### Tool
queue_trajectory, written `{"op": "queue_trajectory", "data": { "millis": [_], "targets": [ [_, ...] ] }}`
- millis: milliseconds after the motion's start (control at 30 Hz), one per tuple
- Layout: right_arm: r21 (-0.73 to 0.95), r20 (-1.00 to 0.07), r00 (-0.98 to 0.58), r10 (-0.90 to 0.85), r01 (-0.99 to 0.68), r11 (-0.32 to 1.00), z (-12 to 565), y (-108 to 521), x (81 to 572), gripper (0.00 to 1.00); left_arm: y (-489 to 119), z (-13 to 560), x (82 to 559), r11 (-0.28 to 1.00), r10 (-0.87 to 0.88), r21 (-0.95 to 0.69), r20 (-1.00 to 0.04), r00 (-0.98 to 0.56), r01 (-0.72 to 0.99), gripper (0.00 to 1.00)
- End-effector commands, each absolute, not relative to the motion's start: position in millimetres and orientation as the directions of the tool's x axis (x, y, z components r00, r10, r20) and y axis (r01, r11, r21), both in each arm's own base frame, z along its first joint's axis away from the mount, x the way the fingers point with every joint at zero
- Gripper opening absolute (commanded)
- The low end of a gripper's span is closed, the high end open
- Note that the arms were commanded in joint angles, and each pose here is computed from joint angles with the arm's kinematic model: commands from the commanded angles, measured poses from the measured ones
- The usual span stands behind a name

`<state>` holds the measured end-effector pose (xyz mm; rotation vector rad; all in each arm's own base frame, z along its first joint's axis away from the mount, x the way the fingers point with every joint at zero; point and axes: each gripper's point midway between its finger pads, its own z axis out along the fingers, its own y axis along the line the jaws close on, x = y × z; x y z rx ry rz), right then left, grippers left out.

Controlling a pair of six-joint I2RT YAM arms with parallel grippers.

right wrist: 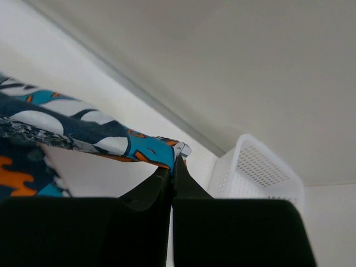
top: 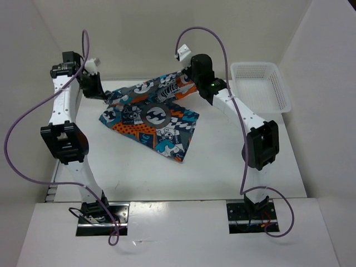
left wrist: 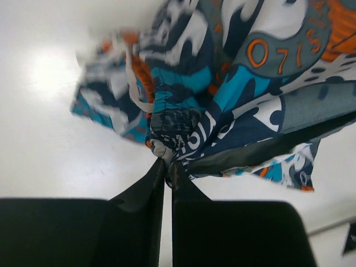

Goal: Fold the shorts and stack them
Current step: Fold the shorts

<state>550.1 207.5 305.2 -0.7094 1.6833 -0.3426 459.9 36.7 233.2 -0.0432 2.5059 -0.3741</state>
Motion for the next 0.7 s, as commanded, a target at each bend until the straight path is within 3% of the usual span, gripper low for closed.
{"op": "queue_trajectory", "data": {
  "millis": [0, 100, 233, 367, 533, 667],
  "targets": [
    [-0.618, -0.737, -0.077, -0.671, -0.324, 0.716, 319, 209, 512, 0.0, 41, 220, 437, 0.964, -0.123, -0.265, -0.531, -0.838, 0.027, 0.02],
    [-0.582, -0.651, -0.101, -0.752, -0.57, 0.58, 243, 243, 441, 0.0, 54, 174, 410, 0.978, -0.136, -0.199, -0.398, -0.907, -0.06, 0.02],
    [-0.491, -0.564, -0.089, -0.821, -0.763, 0.42, 182, 257, 357, 0.0, 74, 122, 386, 0.979, -0.174, -0.148, -0.256, -0.951, -0.14, 0.01],
    [-0.411, -0.504, -0.059, -0.862, -0.861, 0.3, 140, 262, 303, 0.0, 89, 89, 389, 0.978, -0.195, -0.118, -0.219, -0.956, -0.173, 0.01],
    [-0.373, -0.463, 0.018, -0.886, -0.911, 0.176, 119, 275, 269, 0.0, 92, 72, 398, 0.977, -0.196, -0.12, -0.203, -0.959, -0.175, 0.01],
    [-0.357, -0.48, 0.064, -0.875, -0.925, 0.128, 131, 293, 258, 0.0, 101, 88, 421, 0.98, -0.192, -0.1, -0.271, -0.943, -0.17, 0.0]
  ]
}}
